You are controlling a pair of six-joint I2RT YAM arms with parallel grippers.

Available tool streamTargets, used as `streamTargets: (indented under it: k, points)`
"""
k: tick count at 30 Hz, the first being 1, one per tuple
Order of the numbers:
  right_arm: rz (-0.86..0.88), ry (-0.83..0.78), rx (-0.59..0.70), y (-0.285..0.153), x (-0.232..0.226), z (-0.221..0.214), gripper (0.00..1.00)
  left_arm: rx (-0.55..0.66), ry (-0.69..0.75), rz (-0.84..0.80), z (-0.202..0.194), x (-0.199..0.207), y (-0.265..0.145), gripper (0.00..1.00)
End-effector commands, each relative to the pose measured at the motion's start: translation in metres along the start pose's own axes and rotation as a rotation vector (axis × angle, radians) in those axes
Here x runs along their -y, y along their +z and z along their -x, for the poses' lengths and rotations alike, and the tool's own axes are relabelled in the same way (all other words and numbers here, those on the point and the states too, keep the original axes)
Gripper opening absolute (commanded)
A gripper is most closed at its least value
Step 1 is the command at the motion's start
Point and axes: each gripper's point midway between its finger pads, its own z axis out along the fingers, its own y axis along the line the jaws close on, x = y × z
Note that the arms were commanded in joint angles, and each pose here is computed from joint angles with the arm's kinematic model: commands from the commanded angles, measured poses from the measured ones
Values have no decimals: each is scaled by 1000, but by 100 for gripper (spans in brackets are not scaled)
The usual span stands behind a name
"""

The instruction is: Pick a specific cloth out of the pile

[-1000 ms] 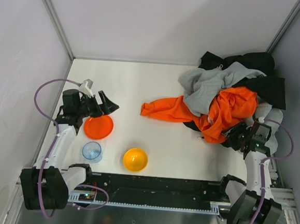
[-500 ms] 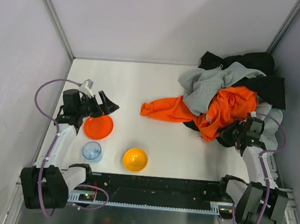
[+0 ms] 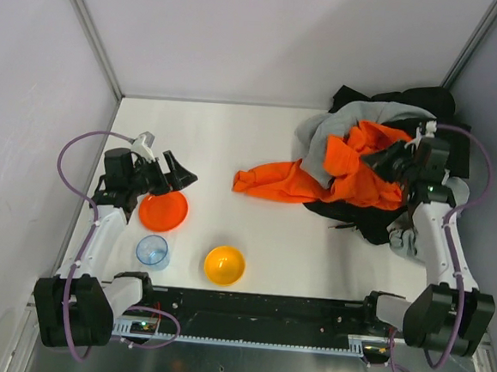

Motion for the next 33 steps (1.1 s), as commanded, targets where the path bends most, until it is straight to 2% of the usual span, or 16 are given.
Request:
streamTargets:
  k: [1,6,10,14,17,22,28,33]
  points:
    - [119,-114,173,-4,-59,77,0,36,9,-31,18,11,-4,100]
    - [167,-152,244,0,-96,127,0,35,9,-33,18,11,-4,100]
    - [153,-168,300,10,-104,156,0,35,9,-38,18,12,-4,100]
    - [80,-187,307,33,-95,176,0,20,7,-61,16,16,-4,100]
    - [-23,-203,270,64,-68,176,0,5,5,-86,15,19,-3,100]
    - [-200,-159,130,117,4,142,0,-5,9,-112,14,24,-3,100]
    - [-397,-42,-148,169,114,56,0,-10,12,-134,13,27,-4,100]
    - [-482,6,-310,182,167,3,0,-13,9,-143,12,28,-4,100]
